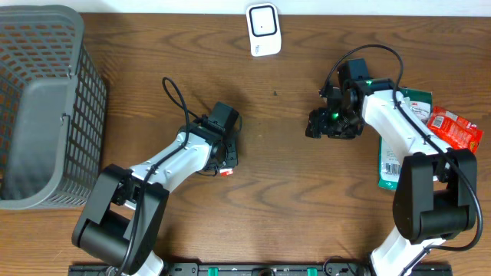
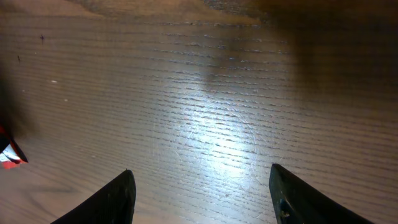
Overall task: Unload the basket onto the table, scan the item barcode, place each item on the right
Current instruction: 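Reach the left gripper to the red sachet and grasp it, then lift the red sachet with the left gripper toward the right gripper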
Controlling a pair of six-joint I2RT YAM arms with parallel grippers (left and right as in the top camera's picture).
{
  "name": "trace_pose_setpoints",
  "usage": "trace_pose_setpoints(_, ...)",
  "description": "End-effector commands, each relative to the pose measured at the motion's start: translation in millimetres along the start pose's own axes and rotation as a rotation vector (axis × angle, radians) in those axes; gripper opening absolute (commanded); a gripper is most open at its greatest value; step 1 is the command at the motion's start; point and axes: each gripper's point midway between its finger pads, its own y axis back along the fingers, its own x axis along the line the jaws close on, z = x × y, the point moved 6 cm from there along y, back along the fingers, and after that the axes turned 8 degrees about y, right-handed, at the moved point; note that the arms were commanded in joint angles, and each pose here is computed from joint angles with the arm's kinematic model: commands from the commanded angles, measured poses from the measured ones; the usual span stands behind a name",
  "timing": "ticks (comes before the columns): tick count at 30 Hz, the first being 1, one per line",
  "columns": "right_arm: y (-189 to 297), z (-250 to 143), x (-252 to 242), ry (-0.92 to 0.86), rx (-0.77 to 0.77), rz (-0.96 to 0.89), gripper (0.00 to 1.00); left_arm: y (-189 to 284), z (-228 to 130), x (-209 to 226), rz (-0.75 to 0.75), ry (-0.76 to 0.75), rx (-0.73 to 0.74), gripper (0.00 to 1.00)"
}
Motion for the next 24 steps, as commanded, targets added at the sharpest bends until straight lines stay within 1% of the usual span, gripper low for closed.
trace_pose_setpoints(1,0,-2,6,0.021,0.002,-0.003,0.65,-7,-9,1,0.030,0.013,0.010,0.31)
trace_pose_setpoints(12,0,-2,6,0.020,0.003,-0.003,0.65,-8,-35,-43,-0.051,-0.138,-0.021,0.31)
trace_pose_setpoints(17,0,-2,6,0.021,0.002,-0.003,0.65,-7,-44,-68,-0.122,-0.203,-0.061,0.31)
trace_pose_setpoints(21,0,-2,6,0.021,0.003,-0.003,0.65,-6,-44,-77,-0.155,-0.217,-0.084,0.31)
trace_pose_setpoints(24,0,-2,6,0.021,0.003,-0.003,0.65,-6,-41,-76,-0.136,-0.214,-0.112,0.31)
